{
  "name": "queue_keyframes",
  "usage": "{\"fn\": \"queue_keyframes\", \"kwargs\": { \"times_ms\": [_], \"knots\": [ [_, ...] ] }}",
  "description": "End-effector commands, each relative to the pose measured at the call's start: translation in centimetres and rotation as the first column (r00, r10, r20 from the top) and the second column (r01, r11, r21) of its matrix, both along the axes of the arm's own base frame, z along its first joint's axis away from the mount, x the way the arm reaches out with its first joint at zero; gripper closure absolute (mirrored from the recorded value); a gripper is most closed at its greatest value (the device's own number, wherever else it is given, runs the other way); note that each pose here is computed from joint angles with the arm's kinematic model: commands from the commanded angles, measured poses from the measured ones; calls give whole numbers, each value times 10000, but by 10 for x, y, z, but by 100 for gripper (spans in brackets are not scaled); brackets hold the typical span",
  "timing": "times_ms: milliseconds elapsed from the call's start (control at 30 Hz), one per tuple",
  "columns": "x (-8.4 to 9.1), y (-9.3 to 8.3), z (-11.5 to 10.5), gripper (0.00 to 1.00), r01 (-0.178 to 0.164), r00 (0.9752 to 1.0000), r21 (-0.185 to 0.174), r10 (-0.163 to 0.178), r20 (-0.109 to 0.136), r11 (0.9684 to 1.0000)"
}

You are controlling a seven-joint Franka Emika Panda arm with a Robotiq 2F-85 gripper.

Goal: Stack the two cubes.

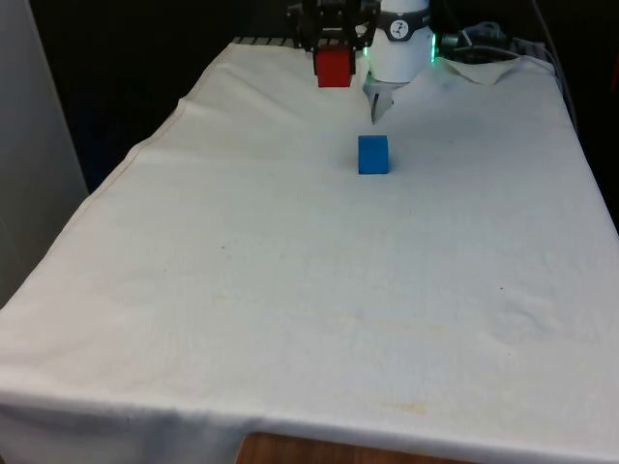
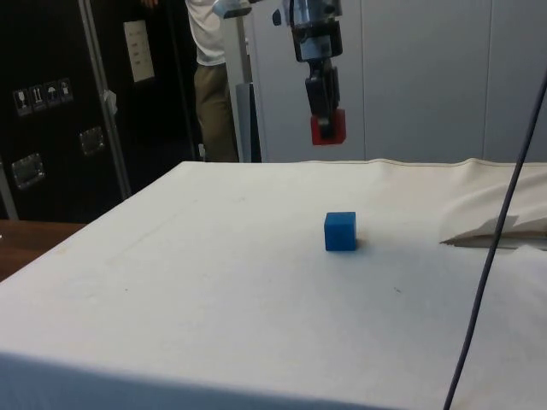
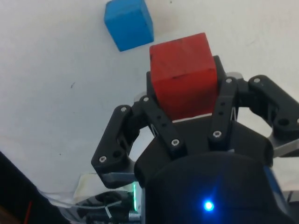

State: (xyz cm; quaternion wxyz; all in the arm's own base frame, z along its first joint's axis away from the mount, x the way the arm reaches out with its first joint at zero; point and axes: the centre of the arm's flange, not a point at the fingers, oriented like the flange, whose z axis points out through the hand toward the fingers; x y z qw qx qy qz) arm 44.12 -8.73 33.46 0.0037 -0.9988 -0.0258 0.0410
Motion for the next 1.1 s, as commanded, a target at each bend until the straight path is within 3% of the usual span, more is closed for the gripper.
{"fn": "queue_keyframes", "kwargs": {
  "times_ms": [0, 33, 67, 300, 333, 367, 567, 867, 1067],
  "knots": [
    [-1, 4, 1, 100, -23, 9999, -115, 24, 127, 9999],
    [0, 3, 0, 100, -41, 10000, -5, 41, 21, 10000],
    [-2, 9, 1, 100, -98, 9998, -114, 100, 160, 9999],
    [-7, 25, -3, 100, -304, 9991, -105, 307, 292, 9995],
    [-5, 21, -4, 100, -293, 9994, -38, 293, 167, 9996],
    [-8, 29, -4, 100, -346, 9989, -112, 350, 323, 9993],
    [-15, 38, -10, 100, -510, 9978, -95, 514, 421, 9987],
    [-14, 38, -11, 100, -550, 9979, -65, 552, 345, 9985],
    [-16, 49, -21, 100, -726, 9970, -98, 728, 247, 9973]
  ]
}}
